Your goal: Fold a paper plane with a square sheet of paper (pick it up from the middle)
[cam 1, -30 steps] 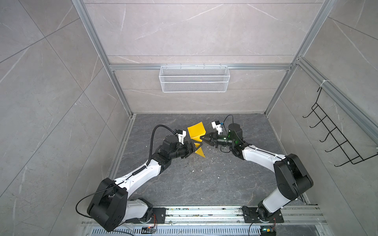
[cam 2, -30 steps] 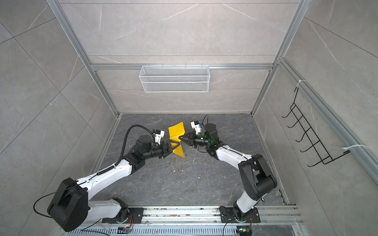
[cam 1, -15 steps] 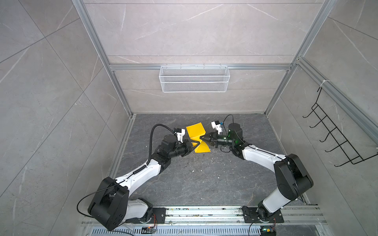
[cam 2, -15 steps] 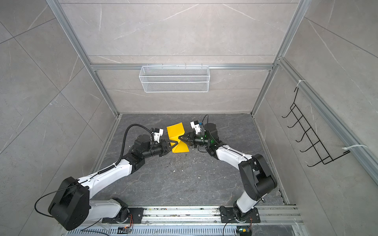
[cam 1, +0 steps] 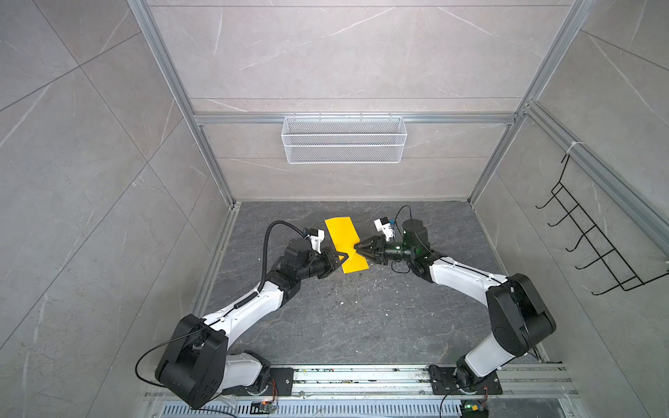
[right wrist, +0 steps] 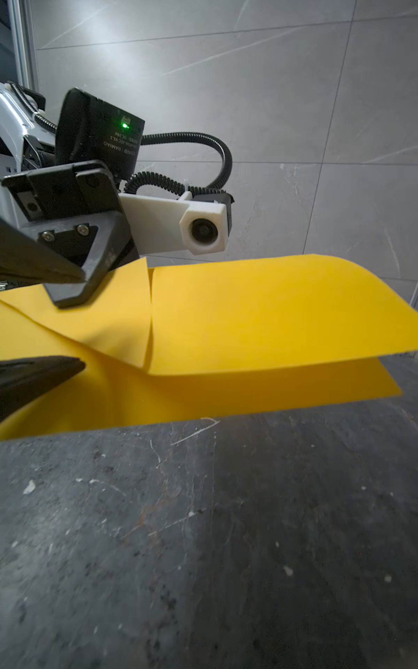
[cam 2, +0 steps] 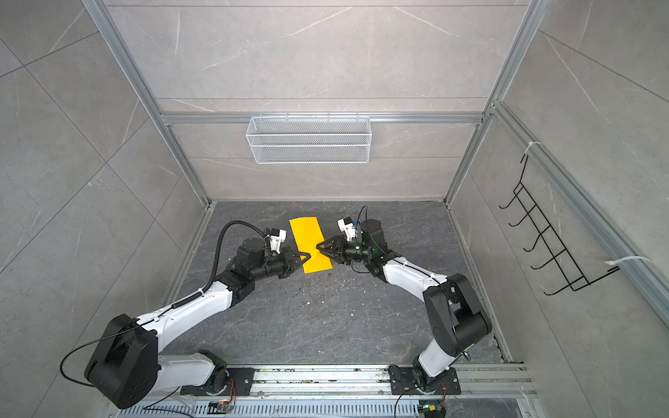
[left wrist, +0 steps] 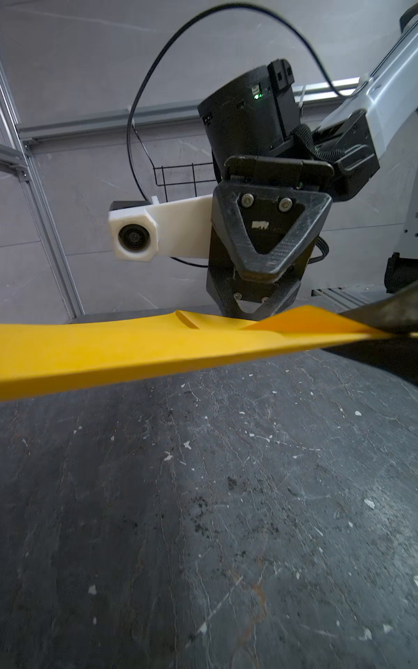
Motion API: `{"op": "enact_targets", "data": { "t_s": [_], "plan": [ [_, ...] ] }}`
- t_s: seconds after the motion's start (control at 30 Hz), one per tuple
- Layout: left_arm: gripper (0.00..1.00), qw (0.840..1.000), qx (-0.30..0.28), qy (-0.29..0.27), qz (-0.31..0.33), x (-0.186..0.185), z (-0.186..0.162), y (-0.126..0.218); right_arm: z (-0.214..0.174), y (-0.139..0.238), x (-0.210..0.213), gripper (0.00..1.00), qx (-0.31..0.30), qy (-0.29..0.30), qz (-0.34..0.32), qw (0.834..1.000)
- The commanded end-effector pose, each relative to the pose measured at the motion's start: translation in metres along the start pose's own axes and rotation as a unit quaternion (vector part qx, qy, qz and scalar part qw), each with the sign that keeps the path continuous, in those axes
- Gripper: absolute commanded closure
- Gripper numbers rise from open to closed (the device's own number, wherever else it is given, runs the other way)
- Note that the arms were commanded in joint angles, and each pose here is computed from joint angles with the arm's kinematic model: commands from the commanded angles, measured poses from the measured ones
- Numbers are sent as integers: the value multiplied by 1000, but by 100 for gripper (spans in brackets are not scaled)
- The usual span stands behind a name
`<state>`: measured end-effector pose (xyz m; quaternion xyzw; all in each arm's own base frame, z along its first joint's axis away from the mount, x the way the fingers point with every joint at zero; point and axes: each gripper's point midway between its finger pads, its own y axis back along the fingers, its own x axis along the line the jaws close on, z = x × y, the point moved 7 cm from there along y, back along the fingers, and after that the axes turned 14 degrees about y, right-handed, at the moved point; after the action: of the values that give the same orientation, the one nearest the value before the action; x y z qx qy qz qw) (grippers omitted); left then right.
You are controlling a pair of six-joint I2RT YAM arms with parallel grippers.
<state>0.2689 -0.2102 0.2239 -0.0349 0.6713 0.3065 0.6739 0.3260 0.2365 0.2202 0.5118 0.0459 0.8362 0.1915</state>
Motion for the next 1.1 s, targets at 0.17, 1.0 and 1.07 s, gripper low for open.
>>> {"op": "enact_targets", "data": {
  "t_s": [0.17, 1.0, 1.07],
  "plan": [
    [92, 933, -66, -113, 334, 19, 19, 55, -4, 50, -29, 36, -11, 59, -227, 972],
    [88, 710, -50, -212, 669, 71, 27, -53, -27, 77, -41, 29, -20, 76, -307, 948],
    [83, 751, -15, -193, 631, 78, 16, -75, -28, 80, -43, 30, -22, 74, -319, 945]
  ]
}}
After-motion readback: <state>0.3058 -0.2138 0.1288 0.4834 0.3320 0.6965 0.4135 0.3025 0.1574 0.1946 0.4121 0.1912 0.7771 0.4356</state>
